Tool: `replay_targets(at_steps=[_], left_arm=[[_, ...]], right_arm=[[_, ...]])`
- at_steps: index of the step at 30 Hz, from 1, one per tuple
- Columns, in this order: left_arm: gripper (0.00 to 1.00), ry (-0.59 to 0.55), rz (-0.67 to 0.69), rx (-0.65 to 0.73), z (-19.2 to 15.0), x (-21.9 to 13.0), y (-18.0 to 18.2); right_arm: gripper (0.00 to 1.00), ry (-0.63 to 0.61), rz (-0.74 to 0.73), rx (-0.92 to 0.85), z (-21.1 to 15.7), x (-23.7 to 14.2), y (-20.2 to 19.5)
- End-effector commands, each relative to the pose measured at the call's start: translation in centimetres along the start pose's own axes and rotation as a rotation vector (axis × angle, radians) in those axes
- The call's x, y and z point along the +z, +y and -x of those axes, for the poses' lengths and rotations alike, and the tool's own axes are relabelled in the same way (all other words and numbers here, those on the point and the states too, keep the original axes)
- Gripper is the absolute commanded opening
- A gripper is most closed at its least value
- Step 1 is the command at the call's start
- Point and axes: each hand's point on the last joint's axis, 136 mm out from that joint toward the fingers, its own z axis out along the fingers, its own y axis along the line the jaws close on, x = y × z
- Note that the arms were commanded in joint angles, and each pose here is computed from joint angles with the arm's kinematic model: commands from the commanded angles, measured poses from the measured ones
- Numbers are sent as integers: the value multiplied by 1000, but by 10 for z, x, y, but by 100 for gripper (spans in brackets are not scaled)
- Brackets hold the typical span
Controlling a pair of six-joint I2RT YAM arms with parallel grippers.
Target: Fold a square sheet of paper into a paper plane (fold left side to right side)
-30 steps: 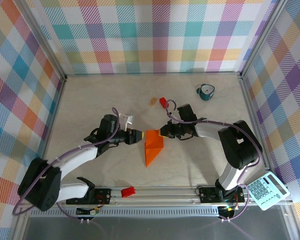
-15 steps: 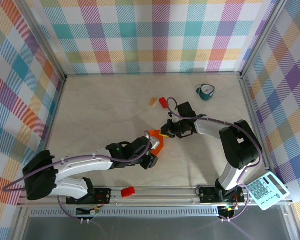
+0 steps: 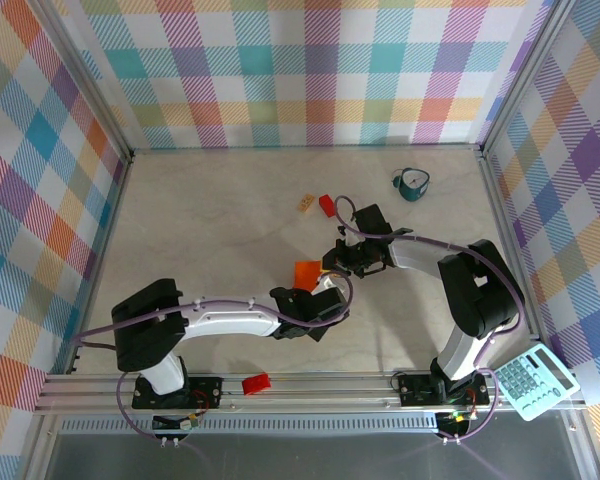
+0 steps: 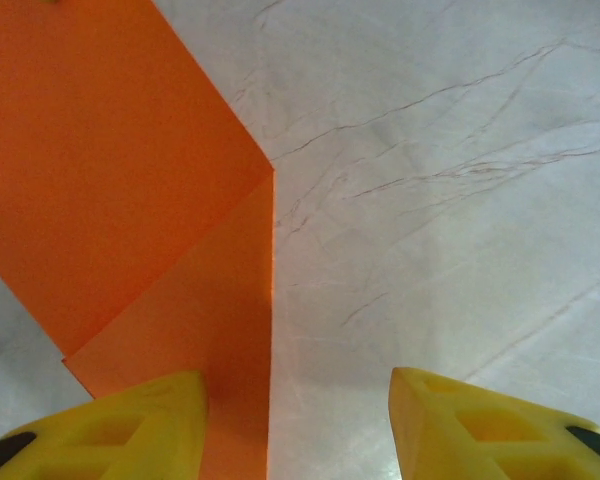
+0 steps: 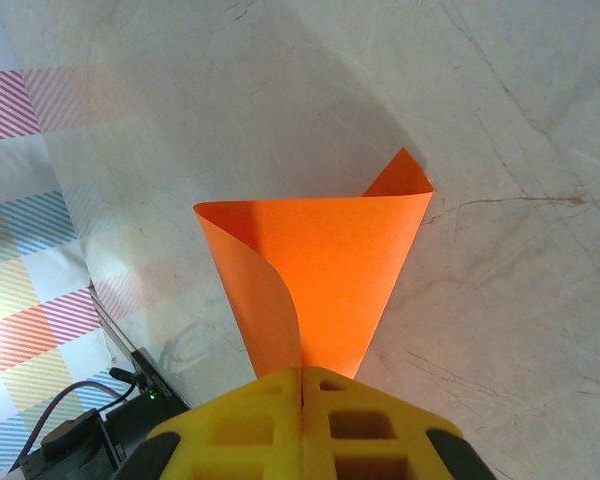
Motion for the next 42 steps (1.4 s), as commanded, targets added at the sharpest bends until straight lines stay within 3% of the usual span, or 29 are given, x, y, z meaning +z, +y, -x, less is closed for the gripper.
replay_targets(at_steps=[1, 21, 32, 42], left_arm=[[50, 23, 74, -17, -5, 2, 9], [22, 35, 168, -53, -16, 9, 26], [8, 43, 132, -63, -17, 13, 19], [0, 55, 69, -103, -18, 16, 12]], right_arm=[[6, 10, 1, 11, 1, 1, 2], [6, 13, 2, 16, 0, 3, 0], [8, 5, -16, 21, 1, 4, -4], [33, -92, -98, 44, 17, -24, -21]])
